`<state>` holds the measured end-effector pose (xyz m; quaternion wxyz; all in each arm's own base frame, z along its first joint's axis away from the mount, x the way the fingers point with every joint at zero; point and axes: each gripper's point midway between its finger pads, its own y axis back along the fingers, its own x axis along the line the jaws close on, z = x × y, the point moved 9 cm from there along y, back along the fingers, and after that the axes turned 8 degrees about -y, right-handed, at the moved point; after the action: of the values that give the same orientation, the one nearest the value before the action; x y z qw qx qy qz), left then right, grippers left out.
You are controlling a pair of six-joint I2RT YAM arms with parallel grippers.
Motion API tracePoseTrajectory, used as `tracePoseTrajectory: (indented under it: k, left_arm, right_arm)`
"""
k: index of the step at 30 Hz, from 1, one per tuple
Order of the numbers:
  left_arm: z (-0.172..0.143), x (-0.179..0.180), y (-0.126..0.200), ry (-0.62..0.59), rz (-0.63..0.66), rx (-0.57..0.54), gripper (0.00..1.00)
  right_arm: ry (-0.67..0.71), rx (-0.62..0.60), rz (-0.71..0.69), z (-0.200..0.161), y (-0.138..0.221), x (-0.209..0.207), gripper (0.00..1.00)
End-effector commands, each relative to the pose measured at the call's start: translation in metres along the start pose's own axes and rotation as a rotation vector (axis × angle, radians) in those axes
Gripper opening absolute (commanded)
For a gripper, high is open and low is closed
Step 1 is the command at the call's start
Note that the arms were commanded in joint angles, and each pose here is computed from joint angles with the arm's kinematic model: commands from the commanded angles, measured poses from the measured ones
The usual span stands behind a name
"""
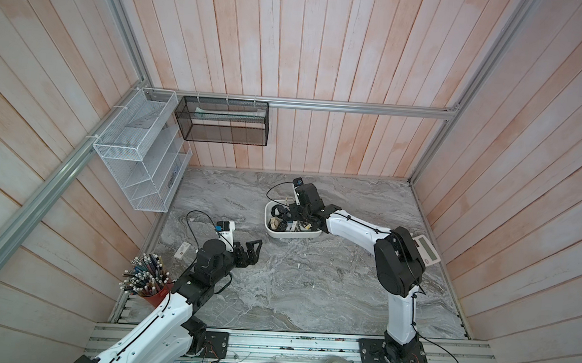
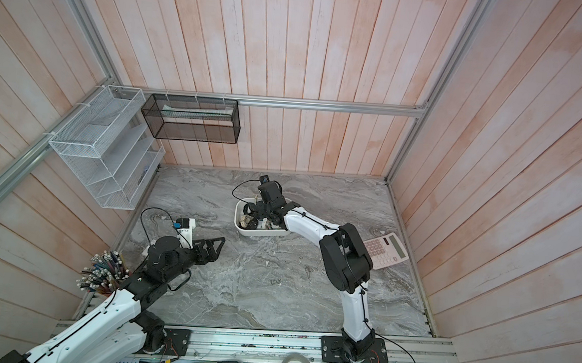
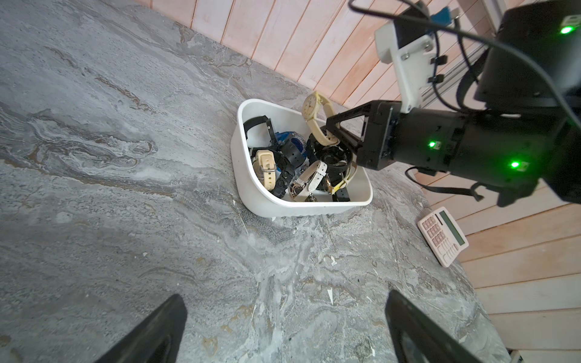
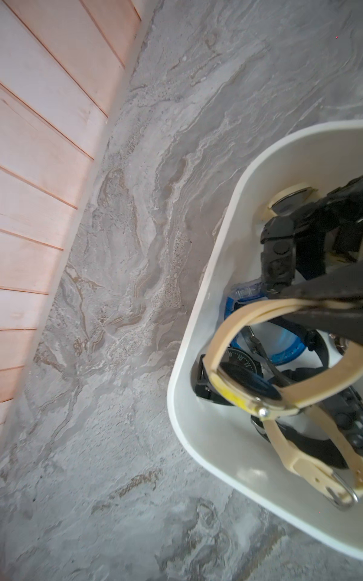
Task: Put the watch into the storage box
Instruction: Place the watch in the storage box, then reset both arms
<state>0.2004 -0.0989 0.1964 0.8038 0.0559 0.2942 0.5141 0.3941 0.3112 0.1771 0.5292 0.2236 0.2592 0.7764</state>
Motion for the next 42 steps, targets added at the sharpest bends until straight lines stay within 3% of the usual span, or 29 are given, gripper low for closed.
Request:
tracePoseTrajectory:
  k: [1, 4, 10, 13, 16, 22, 24, 29, 32, 37, 42]
  left_arm:
    - [0.0, -0.001, 0.003, -0.001, 0.002, -0.006, 1.0]
    - [0.001, 0.001, 0.005, 0.0, 0.018, -0.013, 1.0]
    - [0.003, 0.002, 0.009, -0.009, 0.036, -0.031, 1.0]
    - [0.007, 0.0, 0.011, -0.019, 0.041, -0.041, 1.0]
    - [0.008, 0.0, 0.013, -0.026, 0.04, -0.048, 1.0]
    - [0.01, -0.001, 0.016, -0.043, 0.046, -0.068, 1.0]
    - [0.014, -0.001, 0.018, -0.064, 0.059, -0.083, 1.0]
    - [0.038, 0.001, 0.03, -0.144, 0.171, -0.216, 1.0]
    - [0.045, 0.009, 0.037, -0.208, 0.289, -0.34, 1.0]
    - [0.034, 0.032, 0.035, -0.371, 0.506, -0.478, 1.0]
    - [0.019, 0.054, 0.027, -0.504, 0.632, -0.534, 1.0]
  right_arm:
    - [0.019, 0.001, -0.001, 0.004, -0.008, 0.001, 0.0]
    - [0.024, -0.004, 0.008, 0.008, -0.003, 0.002, 0.26]
    - [-0.012, -0.107, 0.084, 0.042, 0.04, 0.001, 0.46]
    - [-0.03, -0.146, 0.121, 0.052, 0.065, -0.004, 0.72]
    - [-0.069, -0.202, 0.168, 0.04, 0.086, -0.015, 0.83]
    - [-0.115, -0.317, 0.187, 0.005, 0.122, -0.037, 0.9]
    - [-0.135, -0.329, 0.149, -0.003, 0.129, -0.045, 0.98]
    - [-0.244, -0.421, -0.066, -0.036, 0.16, -0.1, 0.98]
    - [-0.301, -0.507, -0.269, -0.063, 0.18, -0.141, 0.98]
    - [-0.232, -0.612, -0.582, -0.103, 0.197, -0.184, 0.98]
    - [-0.212, -0.625, -0.675, -0.131, 0.188, -0.213, 0.98]
